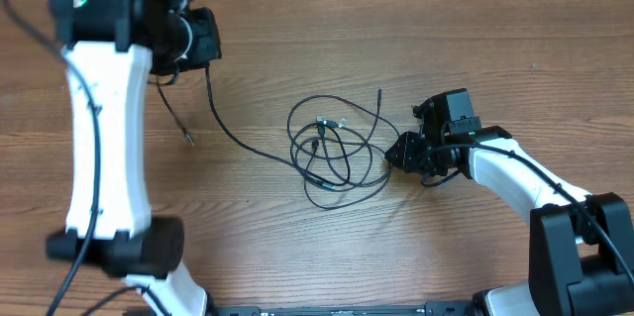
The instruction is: Untangle cables
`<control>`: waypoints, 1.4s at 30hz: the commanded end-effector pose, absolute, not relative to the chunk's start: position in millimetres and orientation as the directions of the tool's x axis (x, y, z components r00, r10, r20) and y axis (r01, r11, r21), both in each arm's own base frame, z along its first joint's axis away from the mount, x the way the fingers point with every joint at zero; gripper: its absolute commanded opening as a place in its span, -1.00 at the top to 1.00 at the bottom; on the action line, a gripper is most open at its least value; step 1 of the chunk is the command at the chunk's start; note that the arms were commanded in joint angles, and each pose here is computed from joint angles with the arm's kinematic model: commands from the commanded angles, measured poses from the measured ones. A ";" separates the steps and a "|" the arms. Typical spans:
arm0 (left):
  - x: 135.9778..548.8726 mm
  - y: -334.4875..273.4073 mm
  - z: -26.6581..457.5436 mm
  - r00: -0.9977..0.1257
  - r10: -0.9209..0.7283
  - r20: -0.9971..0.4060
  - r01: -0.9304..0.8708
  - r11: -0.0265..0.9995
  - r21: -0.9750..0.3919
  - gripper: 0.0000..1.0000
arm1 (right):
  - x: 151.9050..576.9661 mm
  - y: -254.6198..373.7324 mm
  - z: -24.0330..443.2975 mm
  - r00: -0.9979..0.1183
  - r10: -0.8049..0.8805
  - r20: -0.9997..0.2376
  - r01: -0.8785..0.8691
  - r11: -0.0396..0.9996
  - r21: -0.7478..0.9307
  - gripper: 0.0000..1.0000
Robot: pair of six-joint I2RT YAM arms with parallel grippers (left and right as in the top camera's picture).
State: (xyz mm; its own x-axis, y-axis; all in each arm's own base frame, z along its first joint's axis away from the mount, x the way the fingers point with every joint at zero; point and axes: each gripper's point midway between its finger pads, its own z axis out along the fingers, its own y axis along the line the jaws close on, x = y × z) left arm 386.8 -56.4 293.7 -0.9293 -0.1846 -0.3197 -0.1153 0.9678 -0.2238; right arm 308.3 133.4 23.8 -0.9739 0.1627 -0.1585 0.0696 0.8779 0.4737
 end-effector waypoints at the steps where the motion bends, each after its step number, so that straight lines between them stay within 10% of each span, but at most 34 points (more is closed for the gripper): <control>1: 391.2 -75.2 266.6 -0.971 -0.056 -0.231 0.012 0.959 -0.282 0.91 | 304.1 132.7 18.5 -0.976 0.158 -0.150 0.071 0.882 0.465 0.29; 9: 386.0 -144.6 239.9 -0.961 0.217 -0.174 0.278 0.746 -0.606 0.92 | 303.5 132.5 17.6 -0.976 0.157 -0.149 0.071 0.883 0.464 0.21; 27: 349.7 -168.1 142.4 -0.918 0.394 0.034 0.301 0.752 -0.587 0.89 | 303.6 132.5 17.6 -0.976 0.157 -0.150 0.071 0.883 0.464 0.20; 35: 335.0 -139.9 94.9 -0.932 0.300 0.205 0.189 0.882 -0.432 -0.15 | 305.1 132.8 18.1 -0.975 0.158 -0.156 0.068 0.882 0.466 0.17; 42: 336.3 -124.1 86.4 -0.951 0.157 0.267 0.071 0.950 -0.305 -0.32 | 306.0 131.7 17.8 -0.974 0.159 -0.161 0.069 0.885 0.460 -0.04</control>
